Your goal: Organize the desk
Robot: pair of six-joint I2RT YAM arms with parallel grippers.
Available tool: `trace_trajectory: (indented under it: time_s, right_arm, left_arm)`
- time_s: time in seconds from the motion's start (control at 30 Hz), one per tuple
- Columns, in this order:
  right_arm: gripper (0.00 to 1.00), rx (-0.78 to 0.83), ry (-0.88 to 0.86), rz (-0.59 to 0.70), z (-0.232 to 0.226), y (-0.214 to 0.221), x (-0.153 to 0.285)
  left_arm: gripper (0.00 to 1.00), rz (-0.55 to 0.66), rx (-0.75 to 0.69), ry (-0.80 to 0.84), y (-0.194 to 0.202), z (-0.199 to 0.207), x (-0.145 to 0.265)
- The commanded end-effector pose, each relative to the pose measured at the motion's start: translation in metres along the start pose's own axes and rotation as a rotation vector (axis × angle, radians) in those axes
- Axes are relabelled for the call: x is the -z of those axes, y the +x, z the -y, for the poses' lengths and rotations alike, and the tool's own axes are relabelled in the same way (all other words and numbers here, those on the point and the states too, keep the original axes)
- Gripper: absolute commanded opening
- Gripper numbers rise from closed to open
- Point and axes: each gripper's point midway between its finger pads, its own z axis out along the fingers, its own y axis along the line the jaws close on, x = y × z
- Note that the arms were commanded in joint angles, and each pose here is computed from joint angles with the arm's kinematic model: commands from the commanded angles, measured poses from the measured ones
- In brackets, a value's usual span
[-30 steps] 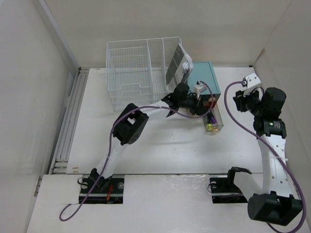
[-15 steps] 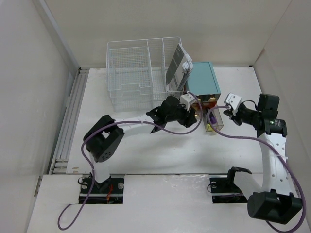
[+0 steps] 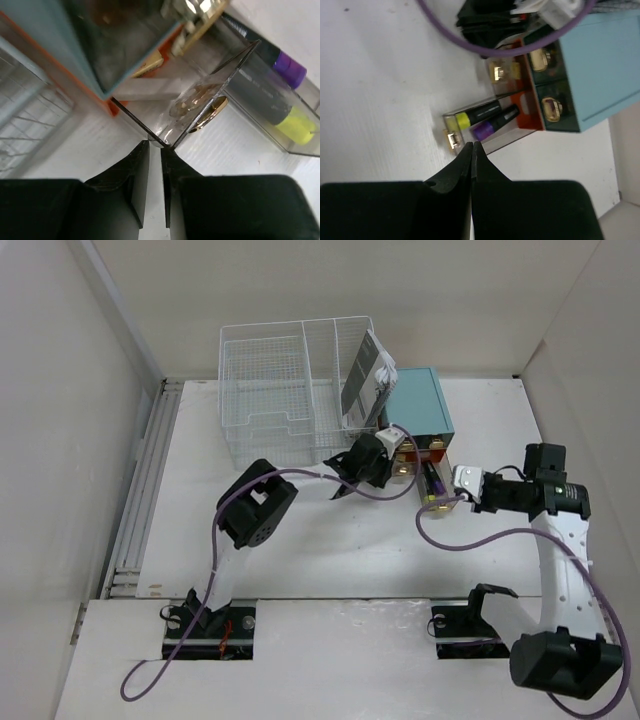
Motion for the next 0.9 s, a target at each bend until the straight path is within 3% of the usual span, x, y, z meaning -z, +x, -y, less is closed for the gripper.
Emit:
trace_trajectory:
  time_s: [0.0,0.13,0.4,0.87]
  right_arm:
    - [0.00,0.118,-0.138,0.004,-0.019,0.005,-0.002]
    - [0.00,0.113,-0.245,-0.047,-0.033,0.030,-0.009]
    - [0.00,0.161,-0.218,-0.137,-0.036,0.066,-0.021]
    - [0.00,0.167,-0.389,-0.256,-0.048,0.122,-0.049]
  left_arm:
    - [0.12,0.103,0.003,0.019,-0.045,0.002,0.004]
    - [0.14,0.125,0.029,0.017,-0.051,-0.002,0.004]
    - [0.15,0.146,0.075,0.005,-0.056,-0.007,-0.007]
    - [0.15,0.176,0.112,-0.002,-0.066,-0.016,-0.014]
